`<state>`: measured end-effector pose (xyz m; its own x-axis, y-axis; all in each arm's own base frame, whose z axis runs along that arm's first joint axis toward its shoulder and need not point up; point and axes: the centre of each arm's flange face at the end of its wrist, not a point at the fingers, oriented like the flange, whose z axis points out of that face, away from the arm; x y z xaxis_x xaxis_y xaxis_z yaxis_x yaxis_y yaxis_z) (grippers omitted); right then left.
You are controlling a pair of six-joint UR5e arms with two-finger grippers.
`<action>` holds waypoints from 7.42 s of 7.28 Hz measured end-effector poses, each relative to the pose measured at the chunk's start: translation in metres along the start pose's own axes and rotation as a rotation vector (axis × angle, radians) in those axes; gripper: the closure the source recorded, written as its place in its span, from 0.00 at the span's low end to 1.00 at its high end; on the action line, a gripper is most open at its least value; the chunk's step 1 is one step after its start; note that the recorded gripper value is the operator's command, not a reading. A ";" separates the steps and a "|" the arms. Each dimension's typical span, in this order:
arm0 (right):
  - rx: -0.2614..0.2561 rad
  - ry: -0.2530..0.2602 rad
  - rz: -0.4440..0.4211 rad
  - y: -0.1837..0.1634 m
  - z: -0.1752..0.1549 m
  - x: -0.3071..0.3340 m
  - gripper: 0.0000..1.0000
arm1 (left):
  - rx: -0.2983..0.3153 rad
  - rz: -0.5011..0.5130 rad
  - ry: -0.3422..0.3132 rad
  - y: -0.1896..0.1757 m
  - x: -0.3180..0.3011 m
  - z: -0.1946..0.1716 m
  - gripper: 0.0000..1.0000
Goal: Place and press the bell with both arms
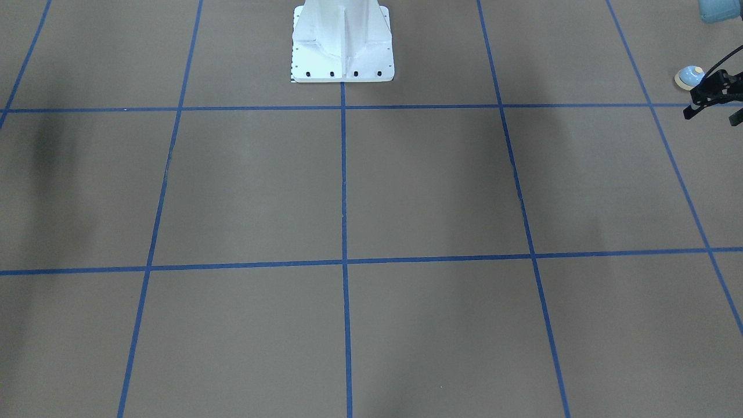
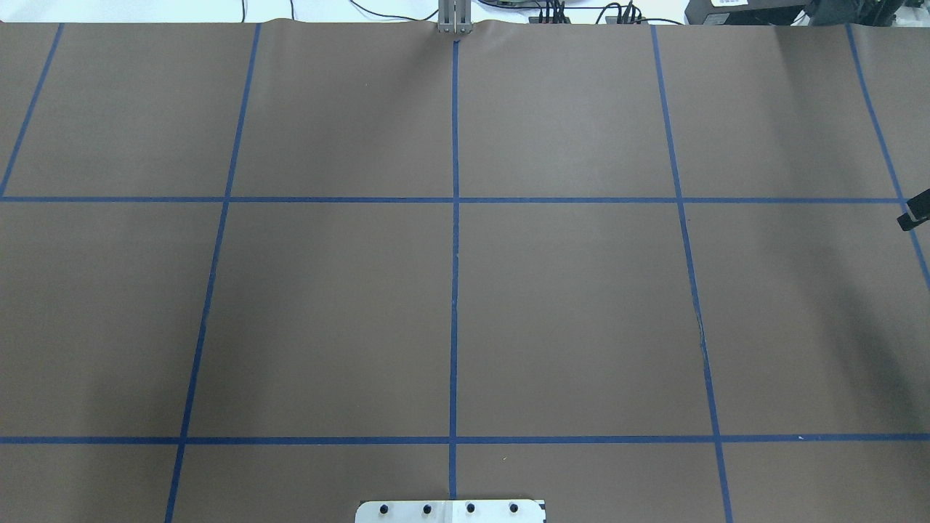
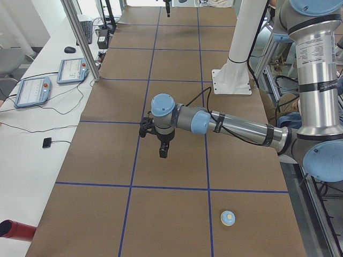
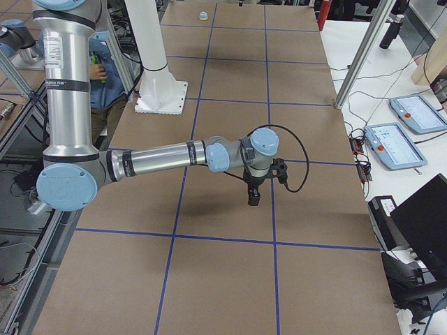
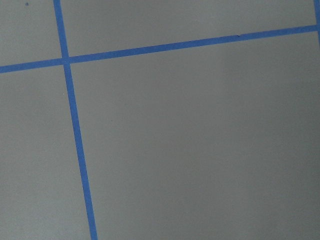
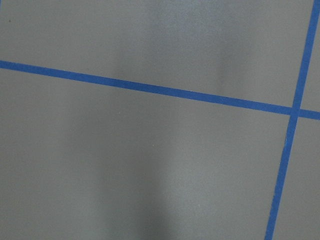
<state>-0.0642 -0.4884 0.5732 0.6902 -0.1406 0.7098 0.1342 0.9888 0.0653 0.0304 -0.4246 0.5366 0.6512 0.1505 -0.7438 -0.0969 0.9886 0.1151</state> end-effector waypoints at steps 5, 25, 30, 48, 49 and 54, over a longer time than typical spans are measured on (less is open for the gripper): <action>0.042 -0.015 0.049 0.029 -0.027 -0.022 0.00 | 0.009 0.002 0.003 0.000 0.003 -0.003 0.01; 0.088 -0.077 -0.030 0.027 -0.018 -0.044 0.00 | -0.238 -0.210 -0.029 0.258 -0.204 0.174 0.00; 0.087 -0.089 -0.055 0.038 -0.020 -0.055 0.00 | -0.333 -0.154 -0.049 0.261 -0.206 0.204 0.00; 0.090 -0.109 -0.070 0.047 -0.016 -0.077 0.00 | -0.240 -0.233 0.206 0.153 -0.061 0.165 1.00; 0.088 -0.110 -0.070 0.046 -0.016 -0.077 0.00 | -0.231 -0.254 0.230 0.113 -0.024 0.161 1.00; 0.079 -0.117 -0.068 0.043 -0.011 -0.077 0.00 | -0.270 -0.372 0.352 -0.049 0.222 0.156 1.00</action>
<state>-0.1034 -0.4357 0.5133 0.5935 -0.2054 0.7781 0.1185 0.9786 0.1680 0.2968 -0.4397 0.4682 0.3931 -0.2610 -0.8817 -0.1278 0.9340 -0.3335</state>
